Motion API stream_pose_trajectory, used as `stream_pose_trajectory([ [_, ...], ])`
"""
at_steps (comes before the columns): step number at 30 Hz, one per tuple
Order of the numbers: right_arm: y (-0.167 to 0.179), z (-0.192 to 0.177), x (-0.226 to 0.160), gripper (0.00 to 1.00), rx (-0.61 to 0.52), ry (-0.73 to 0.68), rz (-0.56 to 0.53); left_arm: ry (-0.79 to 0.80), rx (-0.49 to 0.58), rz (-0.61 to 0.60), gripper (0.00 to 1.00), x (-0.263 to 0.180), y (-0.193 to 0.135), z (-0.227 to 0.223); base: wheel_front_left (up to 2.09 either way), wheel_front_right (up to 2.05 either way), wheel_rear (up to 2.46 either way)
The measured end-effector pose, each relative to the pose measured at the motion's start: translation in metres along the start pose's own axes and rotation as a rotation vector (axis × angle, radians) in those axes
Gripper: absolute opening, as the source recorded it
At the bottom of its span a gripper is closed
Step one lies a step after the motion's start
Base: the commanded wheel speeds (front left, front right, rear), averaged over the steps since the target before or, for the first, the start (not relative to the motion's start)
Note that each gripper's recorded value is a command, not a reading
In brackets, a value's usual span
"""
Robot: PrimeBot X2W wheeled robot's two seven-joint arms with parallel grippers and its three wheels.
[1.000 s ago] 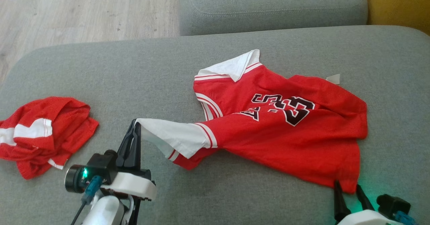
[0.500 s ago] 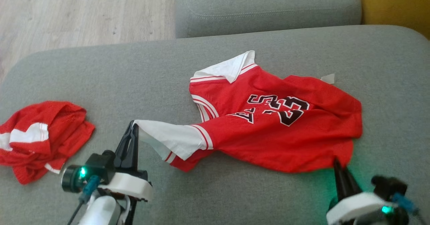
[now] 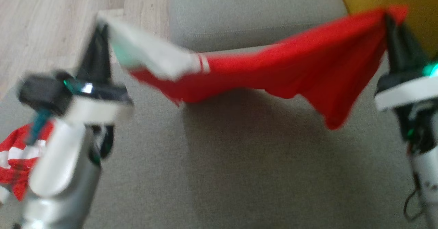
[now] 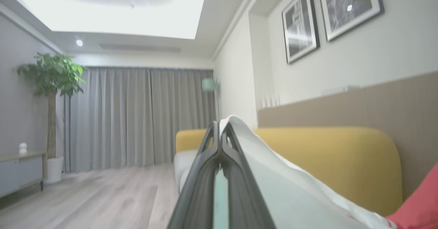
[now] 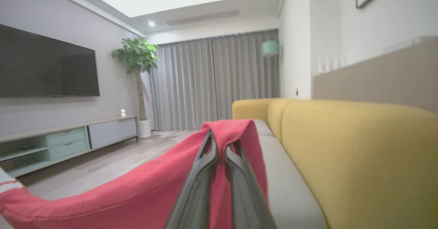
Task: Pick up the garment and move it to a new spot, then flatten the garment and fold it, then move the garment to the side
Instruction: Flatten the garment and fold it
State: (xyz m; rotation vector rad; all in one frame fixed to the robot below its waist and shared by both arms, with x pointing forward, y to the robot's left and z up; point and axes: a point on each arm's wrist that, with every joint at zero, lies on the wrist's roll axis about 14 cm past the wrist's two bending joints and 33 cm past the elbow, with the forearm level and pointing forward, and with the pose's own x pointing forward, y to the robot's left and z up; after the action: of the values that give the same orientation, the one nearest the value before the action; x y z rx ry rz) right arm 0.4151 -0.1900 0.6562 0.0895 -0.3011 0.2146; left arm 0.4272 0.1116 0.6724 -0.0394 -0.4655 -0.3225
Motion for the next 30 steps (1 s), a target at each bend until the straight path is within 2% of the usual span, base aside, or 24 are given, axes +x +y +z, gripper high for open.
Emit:
stream_pose_trajectory([
  [3,0.008,0.046,0.013,0.0,-0.018,-0.095,0.039,-0.189,-0.007,0.006,0.0,0.02,0.003,0.067,0.0,0.0,0.0],
  [8,0.02,0.1,0.015,0.0,-0.047,-0.172,0.082,-0.461,0.008,-0.045,0.0,0.03,-0.012,0.172,0.0,0.0,0.0],
  [11,0.014,0.105,0.013,0.0,0.049,-0.153,0.062,-0.475,0.009,-0.062,0.0,0.03,-0.016,0.186,0.0,0.0,0.0],
  [13,0.012,0.097,0.014,0.0,0.119,-0.107,0.057,-0.427,0.009,-0.066,0.0,0.035,-0.014,0.179,0.0,0.0,0.0],
  [16,0.009,0.079,0.019,0.0,0.123,-0.027,0.053,-0.325,0.022,-0.063,0.0,0.045,-0.007,0.152,0.0,0.0,0.0],
  [20,0.0,0.04,0.036,0.0,0.141,0.094,0.039,-0.135,0.031,-0.073,0.0,0.069,0.004,0.088,0.0,0.0,0.0],
  [24,-0.006,0.006,0.083,0.0,0.128,0.189,0.048,0.013,0.103,-0.101,0.0,0.111,0.019,0.028,0.0,0.0,0.0],
  [25,-0.006,0.006,0.083,0.0,0.128,0.189,0.048,0.013,0.103,-0.101,0.0,0.111,0.019,0.028,0.0,0.0,0.0],
  [30,-0.021,0.011,0.165,0.0,0.042,0.108,0.042,-0.003,0.158,-0.059,0.0,0.18,0.052,0.009,0.0,0.0,0.0],
])
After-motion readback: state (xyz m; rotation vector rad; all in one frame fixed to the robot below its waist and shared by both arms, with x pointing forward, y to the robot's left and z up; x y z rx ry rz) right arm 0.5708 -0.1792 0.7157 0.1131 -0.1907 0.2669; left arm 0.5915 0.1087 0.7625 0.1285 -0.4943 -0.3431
